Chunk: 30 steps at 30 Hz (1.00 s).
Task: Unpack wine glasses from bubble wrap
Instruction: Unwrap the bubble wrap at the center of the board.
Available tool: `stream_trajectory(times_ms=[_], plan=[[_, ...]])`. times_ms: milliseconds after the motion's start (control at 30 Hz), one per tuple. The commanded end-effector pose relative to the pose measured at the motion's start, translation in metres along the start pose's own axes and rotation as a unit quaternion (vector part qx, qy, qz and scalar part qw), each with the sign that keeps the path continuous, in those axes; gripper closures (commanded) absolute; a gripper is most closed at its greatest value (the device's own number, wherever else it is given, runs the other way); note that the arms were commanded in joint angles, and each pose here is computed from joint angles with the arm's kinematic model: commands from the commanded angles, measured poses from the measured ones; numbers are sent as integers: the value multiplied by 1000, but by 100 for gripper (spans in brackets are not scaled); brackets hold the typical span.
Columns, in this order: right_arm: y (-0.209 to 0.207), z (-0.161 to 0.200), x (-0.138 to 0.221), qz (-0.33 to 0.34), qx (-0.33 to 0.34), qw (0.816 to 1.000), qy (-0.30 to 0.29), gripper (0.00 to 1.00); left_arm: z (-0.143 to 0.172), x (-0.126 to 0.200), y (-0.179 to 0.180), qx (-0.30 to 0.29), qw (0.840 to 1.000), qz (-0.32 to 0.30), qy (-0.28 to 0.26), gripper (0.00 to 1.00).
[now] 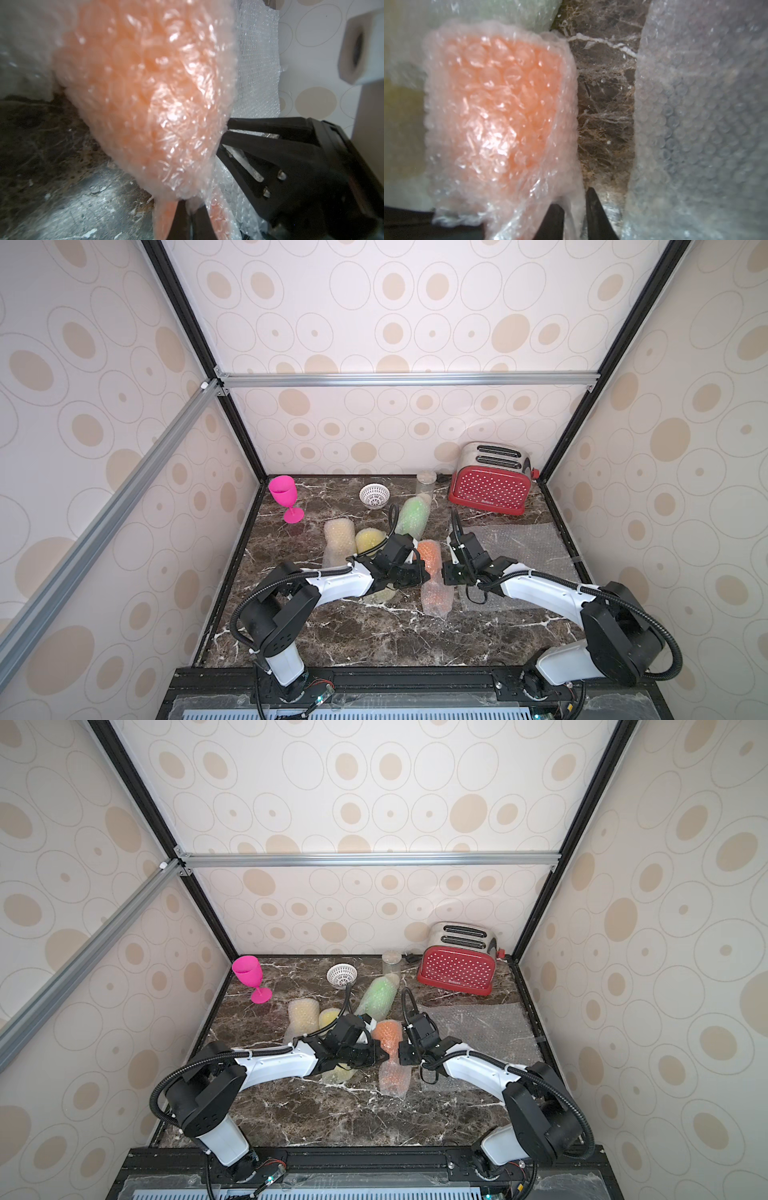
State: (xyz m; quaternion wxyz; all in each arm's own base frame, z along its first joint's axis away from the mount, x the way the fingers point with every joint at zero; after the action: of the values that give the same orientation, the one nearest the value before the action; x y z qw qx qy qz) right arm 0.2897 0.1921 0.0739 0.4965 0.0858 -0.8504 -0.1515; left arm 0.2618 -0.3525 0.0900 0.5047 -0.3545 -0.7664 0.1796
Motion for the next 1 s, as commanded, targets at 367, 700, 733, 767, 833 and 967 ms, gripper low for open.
stream_trajectory(times_ms=[367,700,733,767,833,967], plan=[[4,26,14,-58,-38,997,22,99,18,-8,-3,-20,999,0,32,80],[11,30,15,-75,-49,995,40,99,19,-9,-3,-34,999,1,33,38],[12,31,15,-77,-50,995,41,99,18,-9,-4,-32,999,6,30,34],[12,31,16,-78,-51,995,42,99,17,-8,-6,-32,999,10,27,27],[13,34,17,-83,-54,994,45,99,14,-9,-8,-30,999,17,21,25],[13,36,19,-91,-58,993,46,98,18,-14,-2,-31,999,8,28,34]])
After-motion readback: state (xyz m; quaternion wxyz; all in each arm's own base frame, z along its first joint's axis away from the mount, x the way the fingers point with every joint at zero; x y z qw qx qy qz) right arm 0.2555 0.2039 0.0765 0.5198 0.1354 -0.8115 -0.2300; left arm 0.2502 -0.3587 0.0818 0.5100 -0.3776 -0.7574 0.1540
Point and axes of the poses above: each gripper's point midway between its finger pads, its own x axis back along the fingers, its own y axis along the line the jaws close on, z = x × y, the point moved 1 cm from there along x, back along the fingers, and after that the axes turned 12 degrees about -x, right-handed, at the moved point
